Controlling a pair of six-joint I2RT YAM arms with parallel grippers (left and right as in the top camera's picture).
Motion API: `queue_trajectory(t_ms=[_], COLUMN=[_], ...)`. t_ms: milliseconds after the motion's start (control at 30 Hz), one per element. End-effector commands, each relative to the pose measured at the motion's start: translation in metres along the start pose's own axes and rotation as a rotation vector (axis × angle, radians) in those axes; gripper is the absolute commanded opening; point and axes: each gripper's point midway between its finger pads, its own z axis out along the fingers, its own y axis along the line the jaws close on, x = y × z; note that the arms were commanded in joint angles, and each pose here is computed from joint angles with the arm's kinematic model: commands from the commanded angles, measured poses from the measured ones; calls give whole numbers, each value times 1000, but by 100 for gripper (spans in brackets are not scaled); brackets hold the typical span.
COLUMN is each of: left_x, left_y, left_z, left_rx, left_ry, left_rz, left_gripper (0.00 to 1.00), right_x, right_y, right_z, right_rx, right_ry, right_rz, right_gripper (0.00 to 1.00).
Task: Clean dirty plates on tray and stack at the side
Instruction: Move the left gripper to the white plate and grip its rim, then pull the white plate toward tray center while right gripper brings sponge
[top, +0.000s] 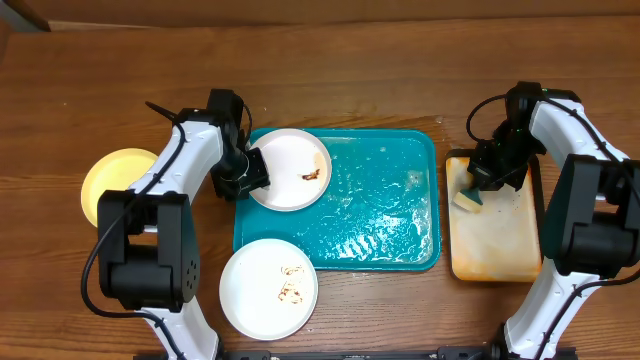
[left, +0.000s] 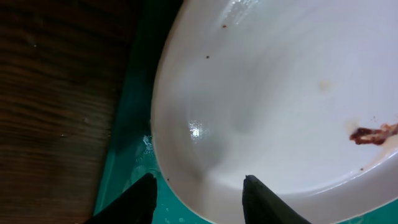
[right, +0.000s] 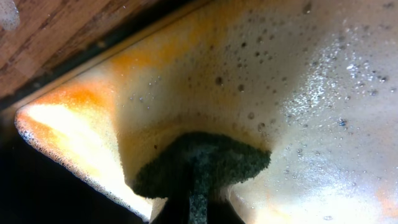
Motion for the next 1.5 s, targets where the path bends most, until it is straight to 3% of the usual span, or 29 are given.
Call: queue_trajectory(t_ms=[0, 167, 233, 267, 333, 667, 900, 1067, 1167, 1333, 1467], left_x=[-1, 1, -1, -3, -8, -20, -17, -19, -20, -22, -25], left_y=[10, 15, 14, 13, 11, 0, -8, -9, -10, -10, -12], left_z=[15, 30, 34, 34, 35, 36, 38, 38, 37, 37, 37], left_rx=[-52, -77, -78, -73, -63, -37, -36, -34, -32, -30, -25], left_ry=[23, 57, 52, 44, 27, -27, -29, -36, -41, -50, -60], left_rz=[-79, -100, -104, -108, -110, 1, 98, 144, 163, 181, 187], left_gripper=[50, 55, 41, 24, 4, 4, 4, 4, 4, 4, 4], right_x=[1, 1, 1, 1, 1, -11, -14, -7, -3, 7, 23], right_y=[-1, -1, -1, -1, -1, -4, 15, 19, 3, -51, -61], right_z=[-7, -6, -6, -6, -6, -26, -78, -83, -74, -65, -43], right_rx=[-12, -11, -11, -11, -11, 22, -2, 25, 121, 358, 349], right_ry=[-14, -11, -11, -11, -12, -101, -267, -280, -264, -302, -276], right_rz=[-4, -11, -11, -11, -11, -45, -325, -403, -331, -58, -19], right_gripper=[4, 4, 4, 4, 4, 4, 4, 4, 4, 4, 4])
